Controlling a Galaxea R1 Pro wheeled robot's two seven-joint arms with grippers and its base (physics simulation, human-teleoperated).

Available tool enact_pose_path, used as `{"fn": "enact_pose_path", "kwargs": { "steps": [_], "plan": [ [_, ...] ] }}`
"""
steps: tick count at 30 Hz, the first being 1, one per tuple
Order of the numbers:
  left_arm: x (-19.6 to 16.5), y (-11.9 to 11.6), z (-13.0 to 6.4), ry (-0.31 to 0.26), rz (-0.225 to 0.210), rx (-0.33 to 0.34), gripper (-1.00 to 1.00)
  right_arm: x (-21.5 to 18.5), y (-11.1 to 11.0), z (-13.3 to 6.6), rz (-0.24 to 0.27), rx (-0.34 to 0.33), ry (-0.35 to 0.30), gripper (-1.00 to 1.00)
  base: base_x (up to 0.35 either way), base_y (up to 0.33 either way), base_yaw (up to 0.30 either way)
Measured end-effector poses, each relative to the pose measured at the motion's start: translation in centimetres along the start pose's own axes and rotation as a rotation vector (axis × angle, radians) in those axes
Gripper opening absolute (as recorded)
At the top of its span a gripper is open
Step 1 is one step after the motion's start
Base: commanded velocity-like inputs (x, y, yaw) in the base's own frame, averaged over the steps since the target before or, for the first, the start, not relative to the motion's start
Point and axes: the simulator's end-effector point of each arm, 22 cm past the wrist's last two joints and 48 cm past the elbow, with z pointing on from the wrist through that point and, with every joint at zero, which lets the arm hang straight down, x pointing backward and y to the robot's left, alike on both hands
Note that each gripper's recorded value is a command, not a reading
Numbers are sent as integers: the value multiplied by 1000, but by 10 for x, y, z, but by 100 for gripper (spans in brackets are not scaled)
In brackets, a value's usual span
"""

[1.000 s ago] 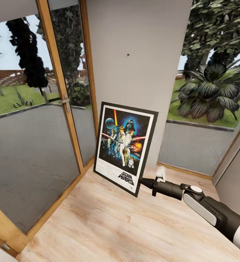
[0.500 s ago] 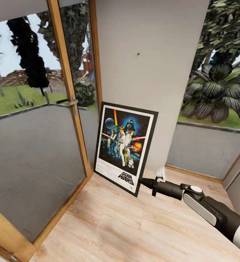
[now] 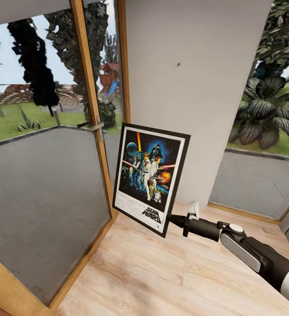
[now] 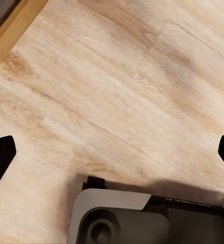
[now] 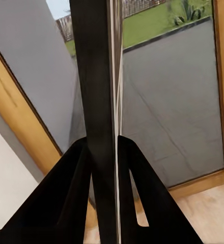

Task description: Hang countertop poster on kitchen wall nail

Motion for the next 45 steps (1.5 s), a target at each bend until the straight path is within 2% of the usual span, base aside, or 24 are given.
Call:
{"fn": "enact_pose_path", "kwargs": {
  "steps": [5,23,39,45],
  "plan": [
    [-1,0,0,-1,0,-1,100,0,0,0,0,-1,0,-100,138,204,-254],
    [-1,1,0,-1,0,-2,100,0,0,0,0,-1,0,-100,4,5,-288],
    [0,0,0,0,1,-1,100,-1,1,0,-1,-1,-4,-100,258,131,-27],
    [-1,0,0,-1,2,-1,100,0,0,0,0,-1,-1,-100,246,202,-204]
  ]
}}
